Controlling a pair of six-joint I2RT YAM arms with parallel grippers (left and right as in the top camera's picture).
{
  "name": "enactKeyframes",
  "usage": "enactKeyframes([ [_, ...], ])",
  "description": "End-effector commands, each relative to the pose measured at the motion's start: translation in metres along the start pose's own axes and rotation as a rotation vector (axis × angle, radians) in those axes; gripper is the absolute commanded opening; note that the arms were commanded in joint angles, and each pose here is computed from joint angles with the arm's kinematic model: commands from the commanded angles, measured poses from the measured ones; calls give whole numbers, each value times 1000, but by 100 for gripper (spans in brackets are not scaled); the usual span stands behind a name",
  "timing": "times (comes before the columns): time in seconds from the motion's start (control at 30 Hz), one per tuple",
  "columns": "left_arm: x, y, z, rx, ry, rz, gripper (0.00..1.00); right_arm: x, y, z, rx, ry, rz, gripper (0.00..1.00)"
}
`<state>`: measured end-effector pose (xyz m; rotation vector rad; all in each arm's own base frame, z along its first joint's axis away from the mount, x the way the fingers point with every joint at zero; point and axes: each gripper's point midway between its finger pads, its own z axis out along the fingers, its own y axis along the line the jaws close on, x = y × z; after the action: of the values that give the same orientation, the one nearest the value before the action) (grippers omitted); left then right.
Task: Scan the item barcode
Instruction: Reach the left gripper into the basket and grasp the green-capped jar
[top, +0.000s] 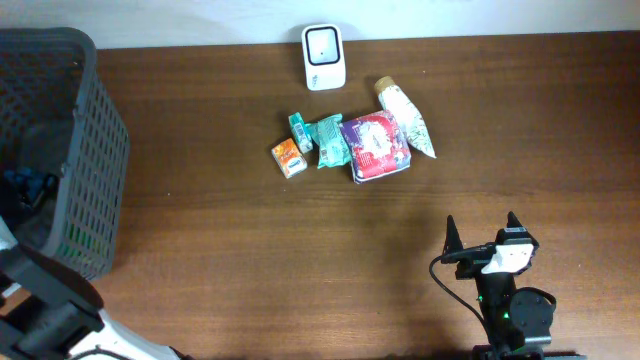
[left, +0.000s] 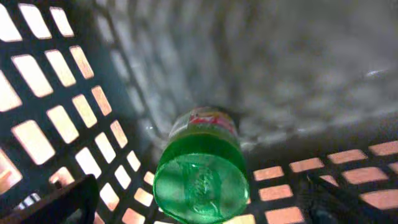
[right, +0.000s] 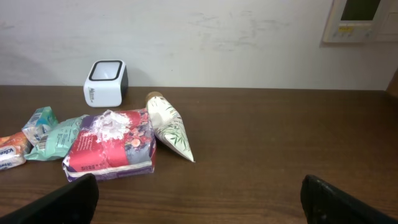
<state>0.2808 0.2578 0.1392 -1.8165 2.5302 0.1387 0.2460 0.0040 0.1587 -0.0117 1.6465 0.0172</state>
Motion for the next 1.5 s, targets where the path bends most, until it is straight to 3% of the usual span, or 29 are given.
enactKeyframes([
  [0.0, 4, 6, 18, -47, 57, -5, 99, 4, 1, 0, 0, 5, 7, 99],
  [0.23, 23, -6, 35, -4, 191, -5, 99, 3, 1, 0, 0, 5, 7, 98],
  [0.47, 29, -6, 36, -6, 223, -5, 99, 4, 1, 0, 0, 5, 7, 99],
  [0.63, 31, -8, 65, -43, 283, -3, 99, 4, 1, 0, 0, 5, 7, 98],
  [0.7, 30, -8, 68, -46, 288, -3, 95, 4, 1, 0, 0, 5, 8, 99],
  [0.9, 26, -11, 71, -35, 272, -3, 66, 4, 1, 0, 0, 5, 8, 99],
  [1.07, 20, -25, 51, 44, 265, 38, 55, 4, 1, 0, 0, 5, 7, 98],
  [1.1, 18, -25, 45, 47, 261, 38, 56, 4, 1, 0, 0, 5, 7, 98],
  [1.13, 17, -25, 37, 50, 258, 38, 72, 4, 1, 0, 0, 5, 7, 98],
  [1.17, 19, -25, 33, 54, 264, 38, 100, 4, 1, 0, 0, 5, 7, 98],
  [1.47, 31, -26, 51, 17, 323, 53, 99, 4, 1, 0, 0, 5, 7, 98],
])
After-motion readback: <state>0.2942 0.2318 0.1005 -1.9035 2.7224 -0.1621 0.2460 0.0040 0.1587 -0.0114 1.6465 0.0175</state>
